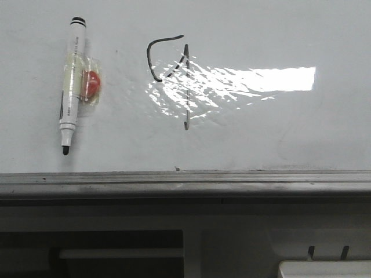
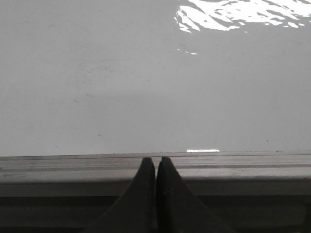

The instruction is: Write number 9 on whiteboard

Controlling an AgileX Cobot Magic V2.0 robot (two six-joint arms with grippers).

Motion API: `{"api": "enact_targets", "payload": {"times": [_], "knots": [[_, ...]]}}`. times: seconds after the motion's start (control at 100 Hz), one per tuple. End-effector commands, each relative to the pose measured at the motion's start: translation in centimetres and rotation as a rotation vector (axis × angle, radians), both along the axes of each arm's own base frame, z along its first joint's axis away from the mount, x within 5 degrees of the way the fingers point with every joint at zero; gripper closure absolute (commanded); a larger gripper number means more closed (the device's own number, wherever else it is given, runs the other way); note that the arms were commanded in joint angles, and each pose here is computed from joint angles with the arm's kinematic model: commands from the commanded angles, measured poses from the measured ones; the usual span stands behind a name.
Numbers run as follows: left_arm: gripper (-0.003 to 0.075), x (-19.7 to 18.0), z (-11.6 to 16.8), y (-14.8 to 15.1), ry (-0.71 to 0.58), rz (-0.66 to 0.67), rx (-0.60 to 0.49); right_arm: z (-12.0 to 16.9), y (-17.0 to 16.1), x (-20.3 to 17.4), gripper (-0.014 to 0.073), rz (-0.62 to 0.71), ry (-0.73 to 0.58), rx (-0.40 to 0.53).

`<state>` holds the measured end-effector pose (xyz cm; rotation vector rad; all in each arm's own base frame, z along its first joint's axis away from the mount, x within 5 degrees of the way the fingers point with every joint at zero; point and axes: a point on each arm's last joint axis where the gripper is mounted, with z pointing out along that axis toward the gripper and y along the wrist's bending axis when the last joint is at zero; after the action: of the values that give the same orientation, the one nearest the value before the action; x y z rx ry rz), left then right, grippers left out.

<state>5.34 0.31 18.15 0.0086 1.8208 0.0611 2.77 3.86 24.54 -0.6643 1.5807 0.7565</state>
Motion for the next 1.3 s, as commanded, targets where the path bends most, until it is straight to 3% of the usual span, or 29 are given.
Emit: {"api": "enact_targets", "payload": {"times": [0.0,0.38,0.56,0.7,0.8,0.93,1.1,1.289], "knots": [[0.074,0.0,-0.8,0.0,-0.034,-0.003,0.004,1.5,-0.1,0.0,0.0664,-0.011,-0.067,0.072],[0.074,0.0,-0.8,0.0,-0.034,-0.003,0.004,1.2,-0.1,0.2,0.0664,-0.032,-0.064,0.068],[0.074,0.0,-0.8,0.0,-0.034,-0.003,0.004,-0.3,0.0,0.7,0.0664,-0.087,-0.052,0.051],[0.074,0.0,-0.8,0.0,-0.034,-0.003,0.004,-1.5,-0.2,1.6,0.0664,-0.211,-0.151,0.148],[0.074,0.0,-0.8,0.0,-0.034,-0.003,0.004,-1.9,-1.1,2.2,0.0664,-0.352,-0.295,0.266],[0.074,0.0,-0.8,0.0,-0.034,-0.003,0.004,-1.2,-2.0,2.2,0.0664,-0.497,-0.394,0.311],[0.074,0.0,-0.8,0.0,-0.034,-0.003,0.004,-1.2,-2.7,2.4,0.0664,-0.626,-0.419,0.286],[0.074,0.0,-0.8,0.0,-0.034,-0.003,0.004,-2.0,-3.0,2.8,0.0664,-0.71,-0.339,0.218]]}}
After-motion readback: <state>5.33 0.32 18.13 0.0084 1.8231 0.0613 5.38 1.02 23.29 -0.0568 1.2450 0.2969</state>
